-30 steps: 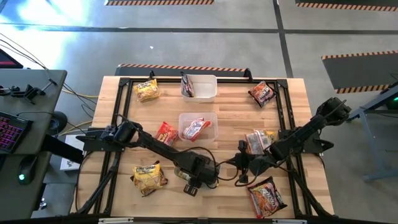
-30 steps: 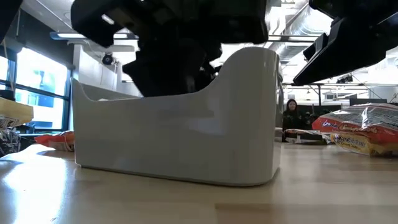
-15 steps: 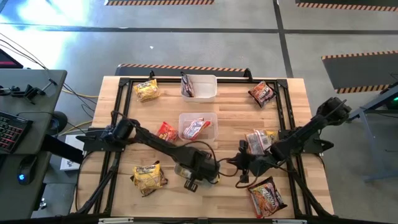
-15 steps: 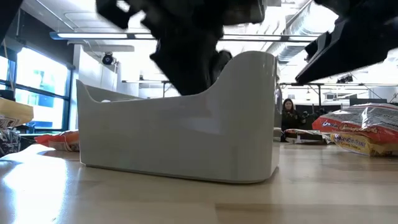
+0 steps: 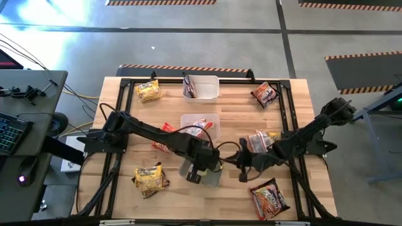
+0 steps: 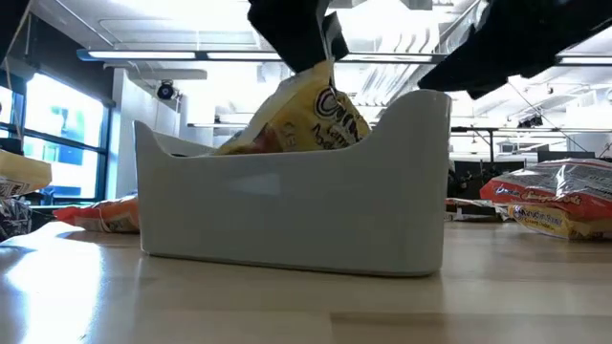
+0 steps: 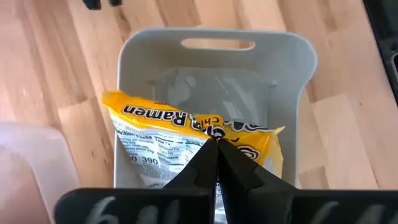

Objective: Sort Maruchan noodles
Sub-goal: Put the yellow noodle pack into the gray bin

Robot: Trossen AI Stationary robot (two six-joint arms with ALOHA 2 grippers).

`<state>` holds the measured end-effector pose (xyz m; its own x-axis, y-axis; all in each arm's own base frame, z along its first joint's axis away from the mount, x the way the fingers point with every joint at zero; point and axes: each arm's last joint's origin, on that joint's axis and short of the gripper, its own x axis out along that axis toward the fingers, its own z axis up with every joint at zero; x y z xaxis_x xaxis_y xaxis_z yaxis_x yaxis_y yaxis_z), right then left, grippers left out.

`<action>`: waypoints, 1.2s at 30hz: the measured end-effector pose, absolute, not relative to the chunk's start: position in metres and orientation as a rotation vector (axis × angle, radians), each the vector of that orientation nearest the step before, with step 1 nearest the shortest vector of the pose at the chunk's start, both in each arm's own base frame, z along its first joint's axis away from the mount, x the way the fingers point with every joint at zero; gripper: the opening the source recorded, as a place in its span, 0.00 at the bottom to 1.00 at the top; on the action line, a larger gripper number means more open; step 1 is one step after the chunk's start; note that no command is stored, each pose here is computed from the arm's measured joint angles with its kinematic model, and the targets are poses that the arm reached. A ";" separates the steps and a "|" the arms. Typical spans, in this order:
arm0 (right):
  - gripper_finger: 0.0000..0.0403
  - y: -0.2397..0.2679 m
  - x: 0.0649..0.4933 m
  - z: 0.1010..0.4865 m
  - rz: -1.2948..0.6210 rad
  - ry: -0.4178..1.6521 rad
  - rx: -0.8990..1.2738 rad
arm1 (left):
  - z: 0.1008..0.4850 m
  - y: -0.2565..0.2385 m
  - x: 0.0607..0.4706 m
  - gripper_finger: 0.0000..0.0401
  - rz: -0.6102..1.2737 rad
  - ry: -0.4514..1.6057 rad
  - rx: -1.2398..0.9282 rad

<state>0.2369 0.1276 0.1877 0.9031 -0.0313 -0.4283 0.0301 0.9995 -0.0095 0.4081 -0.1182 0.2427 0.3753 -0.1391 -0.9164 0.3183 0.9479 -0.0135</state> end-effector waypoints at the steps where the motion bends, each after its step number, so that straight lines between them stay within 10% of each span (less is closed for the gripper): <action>1: 0.07 0.126 0.238 0.188 -0.027 0.443 0.011 | 0.243 -0.118 0.406 0.00 -0.286 1.163 0.175; 12: 0.39 0.109 0.249 0.191 -0.041 0.423 0.014 | 0.266 -0.111 0.387 0.00 -0.138 1.139 0.062; 36: 0.38 0.123 0.275 0.182 0.121 0.442 0.232 | 0.234 -0.160 0.290 0.00 0.289 0.874 -0.081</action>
